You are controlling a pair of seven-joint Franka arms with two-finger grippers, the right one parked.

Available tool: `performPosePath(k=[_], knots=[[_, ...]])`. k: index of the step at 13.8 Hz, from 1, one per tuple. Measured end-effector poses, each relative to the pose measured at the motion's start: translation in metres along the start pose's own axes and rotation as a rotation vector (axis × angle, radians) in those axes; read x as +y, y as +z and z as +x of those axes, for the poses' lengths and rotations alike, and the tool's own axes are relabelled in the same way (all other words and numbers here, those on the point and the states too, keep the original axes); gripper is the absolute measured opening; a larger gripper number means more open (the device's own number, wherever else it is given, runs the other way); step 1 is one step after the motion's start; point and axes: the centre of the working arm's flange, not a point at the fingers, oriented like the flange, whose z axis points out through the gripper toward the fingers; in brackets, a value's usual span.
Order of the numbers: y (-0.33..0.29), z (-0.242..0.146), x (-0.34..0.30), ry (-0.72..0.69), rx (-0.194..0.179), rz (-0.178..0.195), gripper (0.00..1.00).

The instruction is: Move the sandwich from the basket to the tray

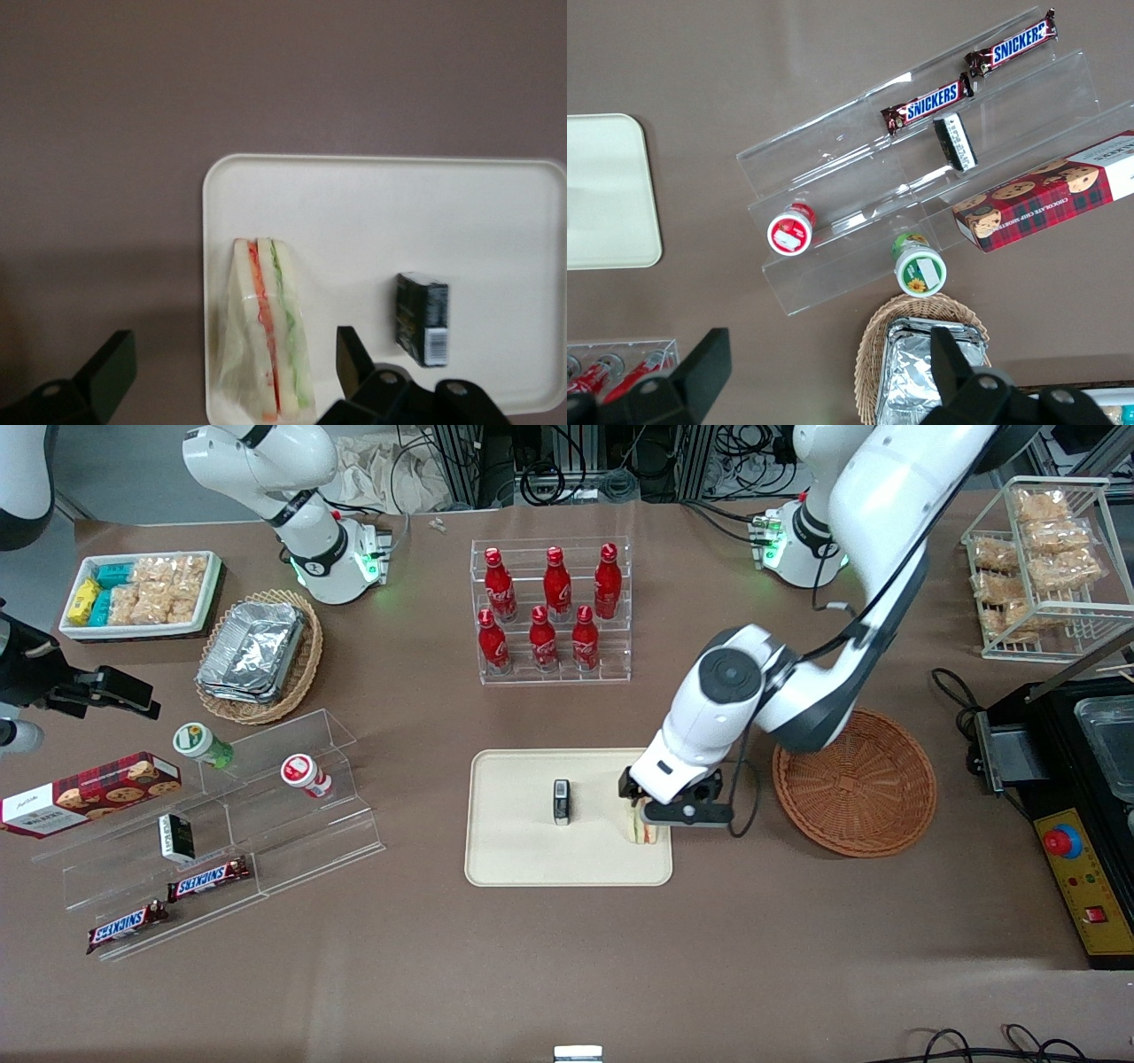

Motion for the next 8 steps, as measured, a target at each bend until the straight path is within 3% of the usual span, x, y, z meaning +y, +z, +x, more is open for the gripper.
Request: performPosePath(k=[3, 5, 8], knots=[[-0.093, -0.009, -0.007, -0.048, -0.01, 0.038, 1.0], [-0.147, -0.011, -0.034, -0.043, -0.064, 0.062, 1.0], [-0.232, 0.003, -0.122, -0.013, -0.142, 0.082, 1.0]])
